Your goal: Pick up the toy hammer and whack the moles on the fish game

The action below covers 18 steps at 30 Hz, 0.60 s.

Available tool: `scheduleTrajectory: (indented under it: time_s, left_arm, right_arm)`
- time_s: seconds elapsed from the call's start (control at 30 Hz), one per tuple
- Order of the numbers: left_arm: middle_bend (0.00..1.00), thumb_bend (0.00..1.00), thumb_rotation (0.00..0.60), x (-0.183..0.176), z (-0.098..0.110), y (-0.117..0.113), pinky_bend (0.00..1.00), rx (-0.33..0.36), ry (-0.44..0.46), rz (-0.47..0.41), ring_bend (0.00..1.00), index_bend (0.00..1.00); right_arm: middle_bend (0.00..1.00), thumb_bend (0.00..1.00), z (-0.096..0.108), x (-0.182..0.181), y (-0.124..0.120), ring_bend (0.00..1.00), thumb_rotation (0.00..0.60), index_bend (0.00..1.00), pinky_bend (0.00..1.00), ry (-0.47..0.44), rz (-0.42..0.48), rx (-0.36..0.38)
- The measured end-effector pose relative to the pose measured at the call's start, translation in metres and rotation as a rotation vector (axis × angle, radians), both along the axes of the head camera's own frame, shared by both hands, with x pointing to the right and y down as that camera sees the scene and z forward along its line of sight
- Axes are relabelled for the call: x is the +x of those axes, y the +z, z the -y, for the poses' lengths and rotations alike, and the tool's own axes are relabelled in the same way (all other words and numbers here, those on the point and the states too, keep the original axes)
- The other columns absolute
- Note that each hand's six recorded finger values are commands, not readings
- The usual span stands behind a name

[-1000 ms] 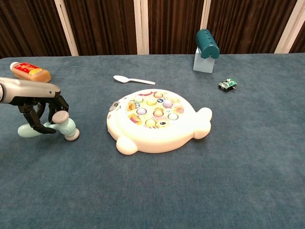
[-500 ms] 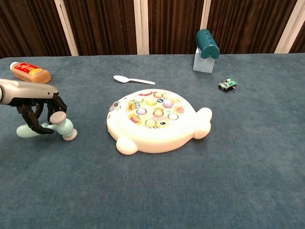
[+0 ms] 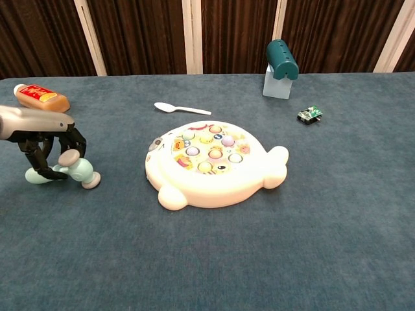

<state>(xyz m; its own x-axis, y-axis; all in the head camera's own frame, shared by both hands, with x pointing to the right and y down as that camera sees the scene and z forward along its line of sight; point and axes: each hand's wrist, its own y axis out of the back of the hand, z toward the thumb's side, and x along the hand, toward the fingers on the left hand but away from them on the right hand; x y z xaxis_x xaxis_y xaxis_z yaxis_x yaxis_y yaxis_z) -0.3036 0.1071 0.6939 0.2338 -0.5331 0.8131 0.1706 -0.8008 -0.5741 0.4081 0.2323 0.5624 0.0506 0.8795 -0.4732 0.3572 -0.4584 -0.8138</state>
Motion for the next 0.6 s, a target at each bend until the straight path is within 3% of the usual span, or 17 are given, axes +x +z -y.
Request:
scheduleTrajectory:
  time_s: [0.43, 0.6]
  left_arm:
    - [0.45, 0.37, 0.600, -0.0022, 0.0032, -0.0037, 0.45, 0.020, -0.012, 0.007, 0.31, 0.44]
    - [0.43, 0.26, 0.600, -0.0038, 0.0039, -0.0060, 0.43, 0.026, -0.017, 0.007, 0.30, 0.42]
  right_arm:
    - [0.00, 0.24, -0.0004, -0.0006, -0.0004, 0.00, 0.600, 0.00, 0.00, -0.003, 0.001, 0.000]
    - [0.00, 0.24, -0.0005, -0.0010, -0.0007, 0.00, 0.600, 0.00, 0.00, -0.005, 0.002, 0.001]
